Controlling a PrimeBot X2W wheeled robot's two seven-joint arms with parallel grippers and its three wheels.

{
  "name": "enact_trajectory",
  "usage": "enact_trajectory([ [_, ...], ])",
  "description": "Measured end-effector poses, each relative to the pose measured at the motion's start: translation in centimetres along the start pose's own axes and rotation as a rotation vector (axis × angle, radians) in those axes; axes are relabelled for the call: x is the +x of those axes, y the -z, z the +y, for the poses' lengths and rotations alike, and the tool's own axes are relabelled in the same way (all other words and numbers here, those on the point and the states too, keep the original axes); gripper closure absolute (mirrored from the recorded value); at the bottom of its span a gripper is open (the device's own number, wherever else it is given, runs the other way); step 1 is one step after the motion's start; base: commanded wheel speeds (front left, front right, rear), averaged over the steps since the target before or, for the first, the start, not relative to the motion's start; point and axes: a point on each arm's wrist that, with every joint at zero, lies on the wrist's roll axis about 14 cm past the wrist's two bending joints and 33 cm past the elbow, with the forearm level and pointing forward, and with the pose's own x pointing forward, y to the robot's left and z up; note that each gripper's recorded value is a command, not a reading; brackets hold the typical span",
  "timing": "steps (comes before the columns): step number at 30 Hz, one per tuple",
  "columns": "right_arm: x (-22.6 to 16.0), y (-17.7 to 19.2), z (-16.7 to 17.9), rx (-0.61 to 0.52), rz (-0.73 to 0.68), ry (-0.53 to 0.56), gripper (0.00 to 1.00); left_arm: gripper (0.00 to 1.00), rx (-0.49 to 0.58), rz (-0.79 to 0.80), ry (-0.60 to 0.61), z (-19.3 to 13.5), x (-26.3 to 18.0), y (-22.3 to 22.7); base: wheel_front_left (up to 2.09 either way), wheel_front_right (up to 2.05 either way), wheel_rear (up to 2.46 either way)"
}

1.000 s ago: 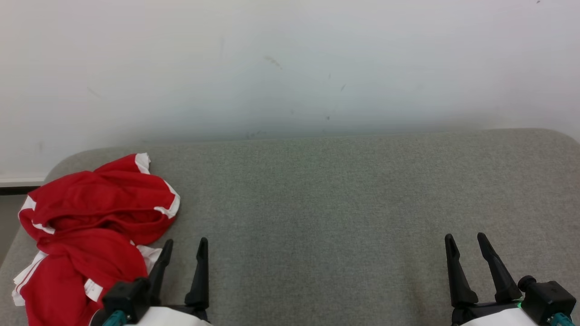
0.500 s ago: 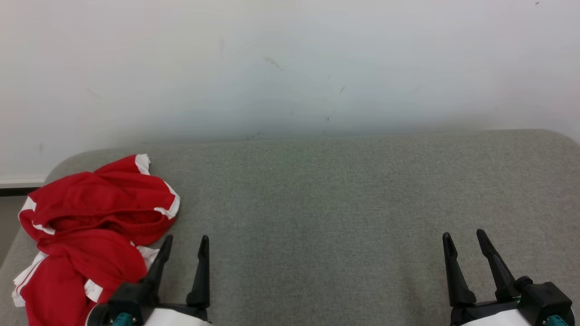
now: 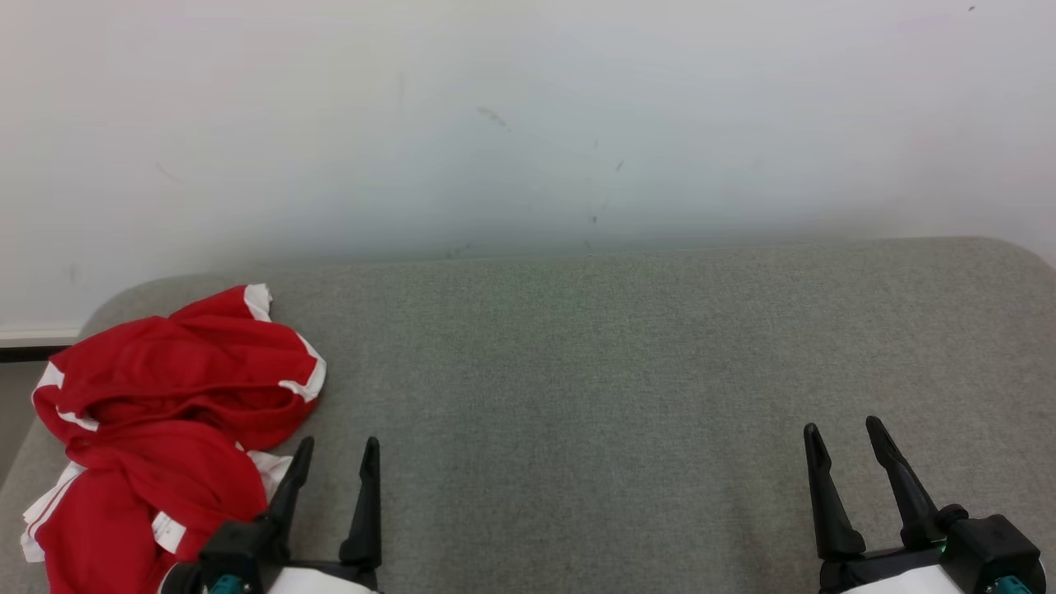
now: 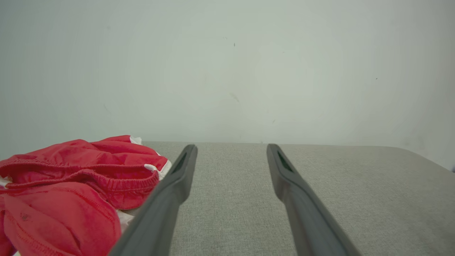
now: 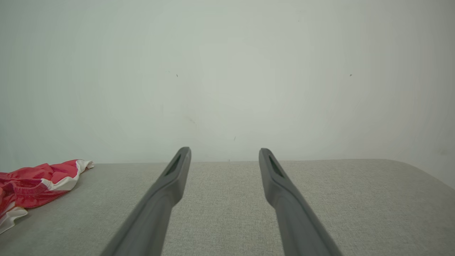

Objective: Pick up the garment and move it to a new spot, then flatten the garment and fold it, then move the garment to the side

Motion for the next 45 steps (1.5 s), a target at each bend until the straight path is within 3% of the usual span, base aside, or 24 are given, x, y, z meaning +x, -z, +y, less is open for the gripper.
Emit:
enact_trajectory([
  [25, 0.4, 0.4, 0.8, 0.015, 0.010, -0.025, 0.00, 0.00, -0.002, 0.007, -0.027, 0.8, -0.5, 0.2, 0.00, 0.00, 0.00],
  [45, 3.2, 3.4, 9.7, 0.099, 0.087, -0.282, 0.00, 0.00, 0.041, 0.006, -0.296, 8.7, -5.9, -0.7, 0.00, 0.00, 0.00],
])
